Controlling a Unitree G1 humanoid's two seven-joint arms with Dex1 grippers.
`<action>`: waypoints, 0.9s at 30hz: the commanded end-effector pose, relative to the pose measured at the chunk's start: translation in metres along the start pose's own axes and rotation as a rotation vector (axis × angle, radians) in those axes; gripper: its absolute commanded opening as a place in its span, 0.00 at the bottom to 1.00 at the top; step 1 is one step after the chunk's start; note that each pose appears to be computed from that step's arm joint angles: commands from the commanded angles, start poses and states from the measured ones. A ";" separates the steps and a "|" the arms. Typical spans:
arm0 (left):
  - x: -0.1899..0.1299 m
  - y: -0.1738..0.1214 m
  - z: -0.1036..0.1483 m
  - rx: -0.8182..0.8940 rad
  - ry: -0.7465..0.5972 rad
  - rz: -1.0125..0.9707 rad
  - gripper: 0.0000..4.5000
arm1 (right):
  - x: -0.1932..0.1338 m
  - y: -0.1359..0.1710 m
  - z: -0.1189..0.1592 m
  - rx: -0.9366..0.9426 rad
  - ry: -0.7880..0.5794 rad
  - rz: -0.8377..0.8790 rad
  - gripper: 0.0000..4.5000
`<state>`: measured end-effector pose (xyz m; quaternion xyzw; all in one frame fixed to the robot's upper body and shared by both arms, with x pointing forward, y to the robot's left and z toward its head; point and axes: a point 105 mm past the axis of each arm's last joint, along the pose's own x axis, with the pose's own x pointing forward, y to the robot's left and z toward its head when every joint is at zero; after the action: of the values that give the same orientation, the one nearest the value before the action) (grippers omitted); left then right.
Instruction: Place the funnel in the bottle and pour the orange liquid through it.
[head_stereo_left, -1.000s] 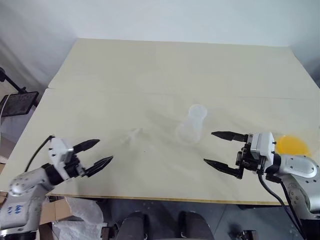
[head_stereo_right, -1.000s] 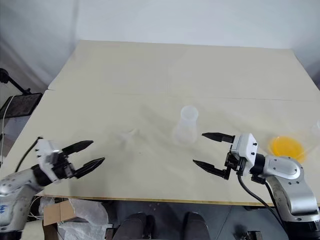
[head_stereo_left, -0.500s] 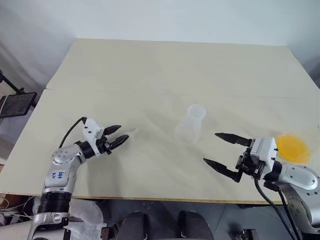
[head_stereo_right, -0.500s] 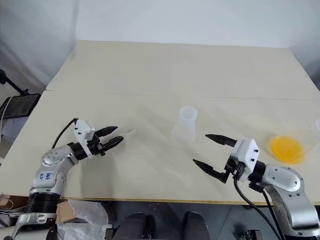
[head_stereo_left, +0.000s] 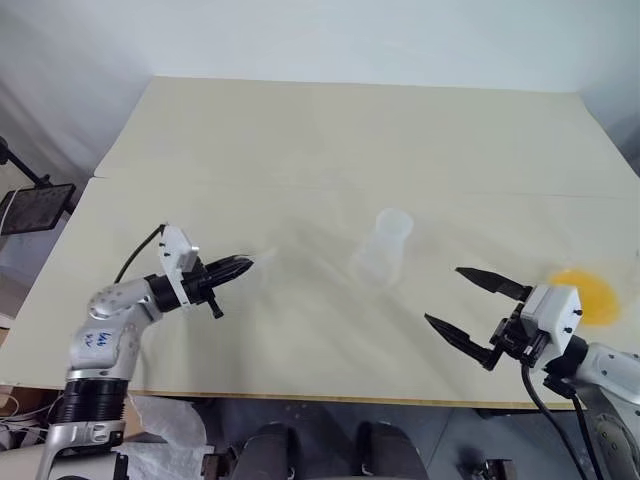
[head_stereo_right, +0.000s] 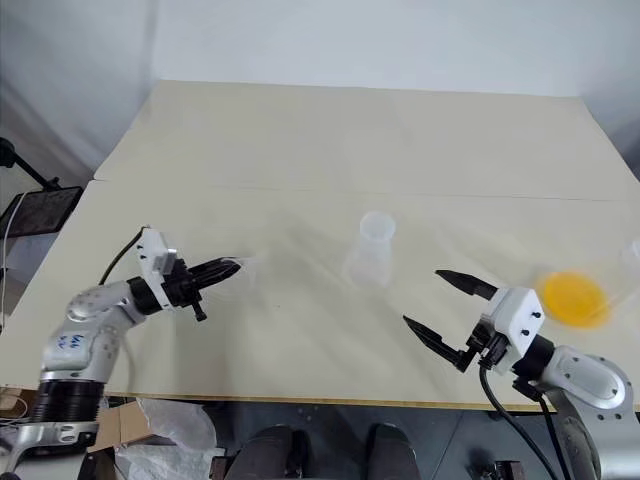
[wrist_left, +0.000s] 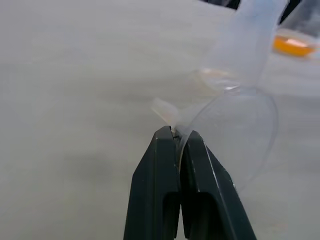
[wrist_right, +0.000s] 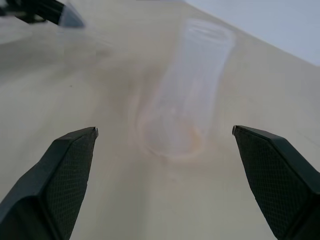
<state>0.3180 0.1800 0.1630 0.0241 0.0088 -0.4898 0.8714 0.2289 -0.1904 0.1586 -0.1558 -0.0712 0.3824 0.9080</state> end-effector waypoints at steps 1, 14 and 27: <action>0.012 -0.012 0.054 -0.011 -0.064 -0.147 0.00 | -0.003 0.003 0.012 -0.035 -0.043 -0.035 1.00; 0.110 -0.049 0.138 -0.178 0.236 -0.467 0.00 | -0.036 -0.023 0.021 -0.029 -0.163 -0.407 1.00; 0.138 -0.061 0.135 -0.106 0.461 -0.496 0.00 | -0.027 -0.007 0.031 -0.081 -0.197 -0.413 1.00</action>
<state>0.3370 0.0297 0.2775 0.0713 0.2555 -0.6629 0.7002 0.2112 -0.2165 0.1789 -0.1139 -0.1844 0.1790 0.9597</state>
